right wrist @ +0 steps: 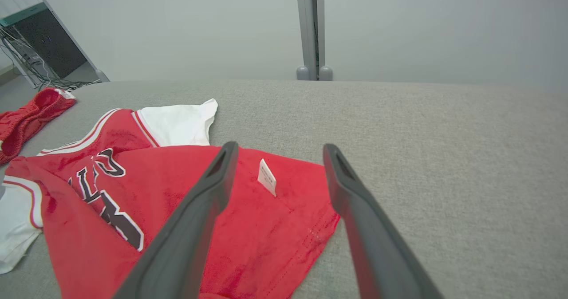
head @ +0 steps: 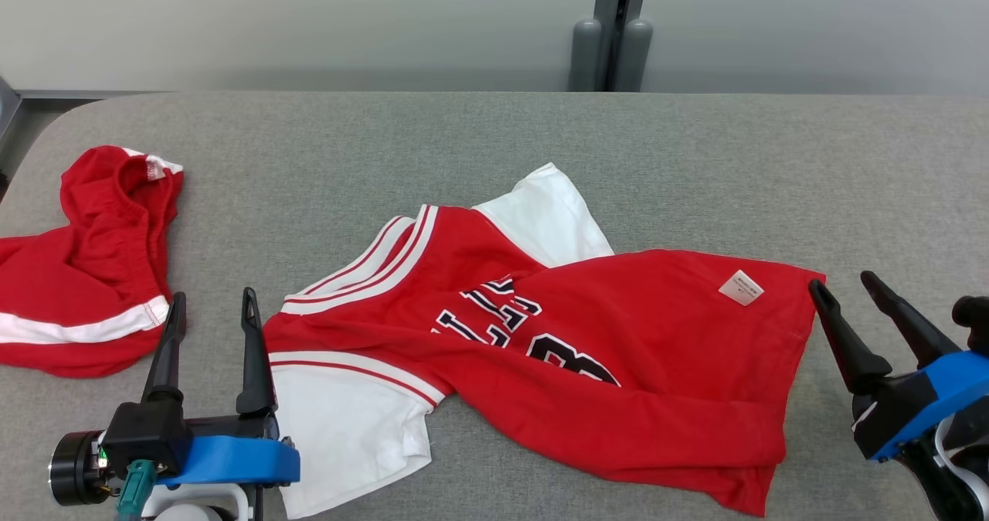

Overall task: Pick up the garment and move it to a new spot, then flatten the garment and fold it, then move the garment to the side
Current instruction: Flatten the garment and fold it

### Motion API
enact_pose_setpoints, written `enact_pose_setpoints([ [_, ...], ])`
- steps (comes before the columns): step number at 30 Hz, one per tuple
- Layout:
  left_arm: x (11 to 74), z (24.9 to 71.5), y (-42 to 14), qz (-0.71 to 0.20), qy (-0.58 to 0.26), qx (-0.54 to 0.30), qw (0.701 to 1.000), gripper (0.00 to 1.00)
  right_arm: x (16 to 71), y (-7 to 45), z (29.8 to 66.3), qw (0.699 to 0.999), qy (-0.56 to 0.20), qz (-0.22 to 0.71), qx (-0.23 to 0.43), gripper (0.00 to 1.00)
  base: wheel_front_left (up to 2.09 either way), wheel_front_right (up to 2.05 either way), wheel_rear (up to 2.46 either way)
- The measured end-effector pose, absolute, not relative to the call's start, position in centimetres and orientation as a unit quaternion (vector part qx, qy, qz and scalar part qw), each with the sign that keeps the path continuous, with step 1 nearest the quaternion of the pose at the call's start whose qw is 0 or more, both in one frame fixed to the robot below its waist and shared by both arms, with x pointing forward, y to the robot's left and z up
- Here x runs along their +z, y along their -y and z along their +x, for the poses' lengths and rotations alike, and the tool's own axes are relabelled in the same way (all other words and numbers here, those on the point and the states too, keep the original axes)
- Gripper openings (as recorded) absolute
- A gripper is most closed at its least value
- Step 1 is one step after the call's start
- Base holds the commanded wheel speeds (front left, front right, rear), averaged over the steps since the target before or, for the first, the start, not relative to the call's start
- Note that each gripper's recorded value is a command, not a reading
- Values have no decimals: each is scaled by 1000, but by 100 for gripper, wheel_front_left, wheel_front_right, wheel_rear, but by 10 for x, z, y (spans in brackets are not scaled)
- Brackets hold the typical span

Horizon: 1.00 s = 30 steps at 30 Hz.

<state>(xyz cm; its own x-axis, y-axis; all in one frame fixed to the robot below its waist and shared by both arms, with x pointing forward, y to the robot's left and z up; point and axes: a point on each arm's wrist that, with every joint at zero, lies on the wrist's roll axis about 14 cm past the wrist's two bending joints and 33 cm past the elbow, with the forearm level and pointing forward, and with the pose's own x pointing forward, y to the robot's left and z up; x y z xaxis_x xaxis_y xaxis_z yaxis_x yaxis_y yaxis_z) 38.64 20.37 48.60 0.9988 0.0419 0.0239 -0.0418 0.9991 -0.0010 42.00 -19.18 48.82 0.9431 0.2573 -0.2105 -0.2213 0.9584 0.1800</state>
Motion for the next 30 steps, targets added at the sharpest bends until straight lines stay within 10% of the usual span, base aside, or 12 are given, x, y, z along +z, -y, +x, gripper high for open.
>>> enact_pose_setpoints([
  [26, 477, 388, -220, 6, -3, 43, 999, 100, 366, 198, 428, 952, -286, 89, 66, 100, 0, 0, 0],
  [29, 477, 388, -220, 6, -3, 44, 999, 100, 366, 191, 431, 951, -284, 96, 74, 0, 0, 0, 0],
  [30, 477, 388, -220, 6, -2, 44, 999, 100, 366, 189, 431, 951, -283, 100, 76, 0, 0, 0, 0],
])
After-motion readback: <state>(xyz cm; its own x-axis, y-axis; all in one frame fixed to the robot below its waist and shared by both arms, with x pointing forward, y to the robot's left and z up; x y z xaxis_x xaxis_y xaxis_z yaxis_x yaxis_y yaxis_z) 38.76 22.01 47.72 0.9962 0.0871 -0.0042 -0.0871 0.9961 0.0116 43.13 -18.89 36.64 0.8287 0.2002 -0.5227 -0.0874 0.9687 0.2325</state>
